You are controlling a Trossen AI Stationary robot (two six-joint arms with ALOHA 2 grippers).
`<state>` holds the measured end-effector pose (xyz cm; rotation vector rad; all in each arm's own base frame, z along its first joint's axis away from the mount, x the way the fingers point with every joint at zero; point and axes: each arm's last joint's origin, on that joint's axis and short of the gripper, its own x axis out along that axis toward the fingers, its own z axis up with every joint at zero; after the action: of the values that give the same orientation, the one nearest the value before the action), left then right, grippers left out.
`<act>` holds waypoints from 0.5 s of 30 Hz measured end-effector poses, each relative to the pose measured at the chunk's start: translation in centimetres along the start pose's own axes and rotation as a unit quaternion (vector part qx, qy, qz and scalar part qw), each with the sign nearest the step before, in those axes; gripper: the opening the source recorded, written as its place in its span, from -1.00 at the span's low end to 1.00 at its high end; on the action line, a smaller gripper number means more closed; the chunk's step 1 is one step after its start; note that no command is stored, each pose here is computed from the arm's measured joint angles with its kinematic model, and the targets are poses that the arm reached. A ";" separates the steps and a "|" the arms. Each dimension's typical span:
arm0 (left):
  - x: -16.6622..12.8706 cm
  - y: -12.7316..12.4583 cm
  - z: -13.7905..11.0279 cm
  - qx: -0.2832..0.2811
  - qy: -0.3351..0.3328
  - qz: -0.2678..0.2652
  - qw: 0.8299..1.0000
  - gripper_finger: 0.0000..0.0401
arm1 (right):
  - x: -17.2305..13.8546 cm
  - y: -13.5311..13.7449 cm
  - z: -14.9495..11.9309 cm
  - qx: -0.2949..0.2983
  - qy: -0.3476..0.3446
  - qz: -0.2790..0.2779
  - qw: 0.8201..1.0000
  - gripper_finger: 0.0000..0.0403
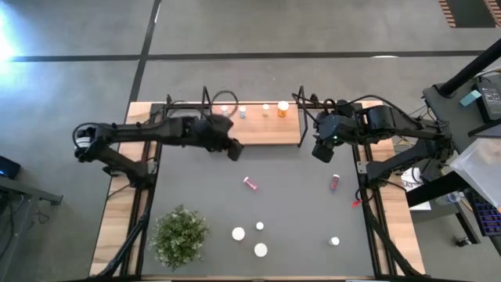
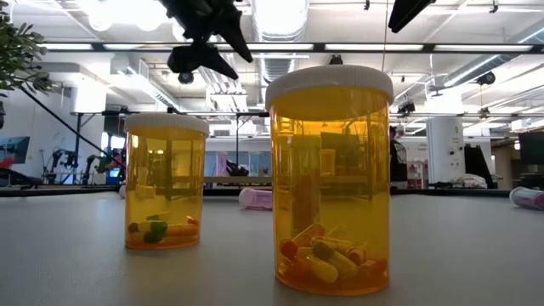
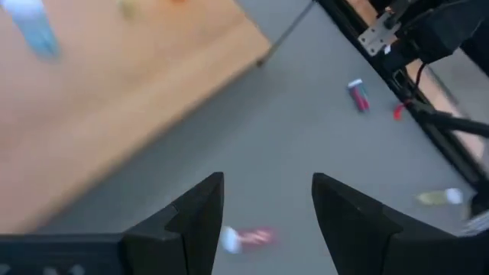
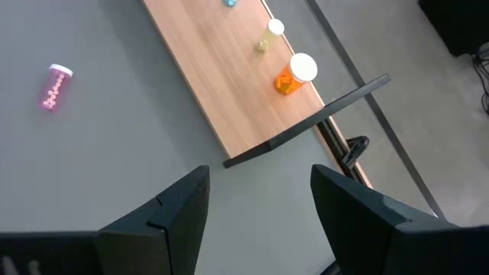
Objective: Pick and place medicine bottles onto shelf by color
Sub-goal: Put the right pink pill bottle on the shelf aligned with the other pink pill bottle
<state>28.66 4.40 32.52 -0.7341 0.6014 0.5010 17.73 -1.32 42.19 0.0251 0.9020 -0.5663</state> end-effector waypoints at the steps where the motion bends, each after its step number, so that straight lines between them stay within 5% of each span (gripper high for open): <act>1: 0.4 -0.4 -0.5 -0.022 0.010 -0.001 1.000 -0.09 | 0.0 0.0 0.0 0.000 0.000 0.000 1.000 0.09; 7: 3.7 -2.9 -3.7 -0.148 0.060 0.000 0.987 -0.09 | 0.0 0.0 0.0 0.000 0.000 0.000 1.000 0.09; 15: 8.4 -4.5 -6.6 -0.297 0.094 0.051 0.949 -0.09 | 0.0 0.0 0.0 0.000 0.000 0.000 1.000 0.09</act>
<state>35.29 -1.61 25.17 -1.3397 0.6751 0.7270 17.73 -1.32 42.19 0.0253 0.9014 -0.5663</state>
